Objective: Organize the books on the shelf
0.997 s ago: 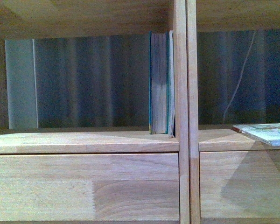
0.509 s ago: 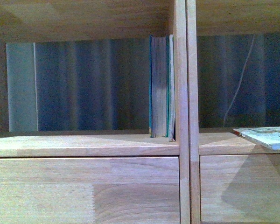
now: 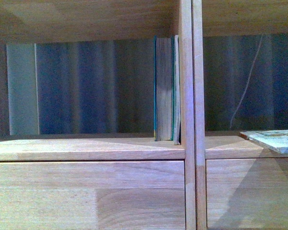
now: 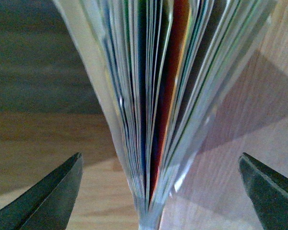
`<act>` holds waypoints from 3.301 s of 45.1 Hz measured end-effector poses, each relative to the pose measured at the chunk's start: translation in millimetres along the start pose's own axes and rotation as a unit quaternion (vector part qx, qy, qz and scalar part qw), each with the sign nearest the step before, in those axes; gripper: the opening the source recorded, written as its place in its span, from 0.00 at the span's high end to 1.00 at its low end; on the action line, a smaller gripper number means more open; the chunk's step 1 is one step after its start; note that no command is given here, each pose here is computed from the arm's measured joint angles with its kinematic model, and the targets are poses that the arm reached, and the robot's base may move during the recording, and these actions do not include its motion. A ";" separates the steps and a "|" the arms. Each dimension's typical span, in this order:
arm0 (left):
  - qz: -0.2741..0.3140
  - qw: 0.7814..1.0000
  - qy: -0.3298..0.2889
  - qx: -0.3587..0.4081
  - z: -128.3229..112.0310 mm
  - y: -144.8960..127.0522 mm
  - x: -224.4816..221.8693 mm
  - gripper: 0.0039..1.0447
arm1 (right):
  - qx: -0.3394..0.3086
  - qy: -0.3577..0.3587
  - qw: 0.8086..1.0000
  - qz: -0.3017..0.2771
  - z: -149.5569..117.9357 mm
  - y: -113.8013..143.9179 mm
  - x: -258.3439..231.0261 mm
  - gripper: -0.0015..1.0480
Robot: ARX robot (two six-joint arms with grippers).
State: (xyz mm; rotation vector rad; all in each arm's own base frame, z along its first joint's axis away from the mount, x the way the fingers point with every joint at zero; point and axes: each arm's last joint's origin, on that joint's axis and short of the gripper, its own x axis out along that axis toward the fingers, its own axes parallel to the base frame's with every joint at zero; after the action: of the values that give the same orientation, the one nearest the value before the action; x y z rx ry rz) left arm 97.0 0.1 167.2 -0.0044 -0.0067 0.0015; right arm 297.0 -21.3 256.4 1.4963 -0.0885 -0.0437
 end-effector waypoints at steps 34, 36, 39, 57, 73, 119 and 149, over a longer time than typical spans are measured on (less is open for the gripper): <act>0.000 1.000 0.000 0.000 0.0 0.0 0.0 0.07 | 0.063 -0.015 0.998 0.026 4.9 4.5 28.2 0.73; 0.000 1.000 0.000 0.000 0.0 0.0 0.0 0.07 | 0.063 -0.012 0.998 0.028 3.5 4.8 28.4 0.78; 0.000 1.000 0.000 0.000 0.0 0.0 0.0 0.07 | 0.062 -0.006 0.998 0.031 1.6 5.3 28.2 0.86; 0.000 1.000 0.000 0.000 0.0 0.0 0.0 0.07 | 0.032 0.042 0.996 0.076 8.8 8.8 -7.7 0.93; -0.231 0.972 -0.041 -0.033 15.2 12.5 11.1 0.07 | 0.016 0.034 0.985 0.170 34.5 39.5 -61.7 0.93; -0.381 0.839 0.061 -0.385 167.0 -70.6 234.7 0.07 | -0.207 0.195 0.898 0.336 -86.6 90.6 -62.9 0.93; -0.427 0.809 0.043 -0.402 175.7 -106.7 223.9 0.25 | -0.158 0.289 0.883 0.334 -153.8 77.6 -72.2 0.93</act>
State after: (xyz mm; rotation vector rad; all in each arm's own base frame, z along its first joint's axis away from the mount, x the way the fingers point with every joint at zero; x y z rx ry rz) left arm 319.9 -105.5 344.9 -0.8606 0.0831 -0.9144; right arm 236.3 143.3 320.4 1.0337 -0.1039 0.9034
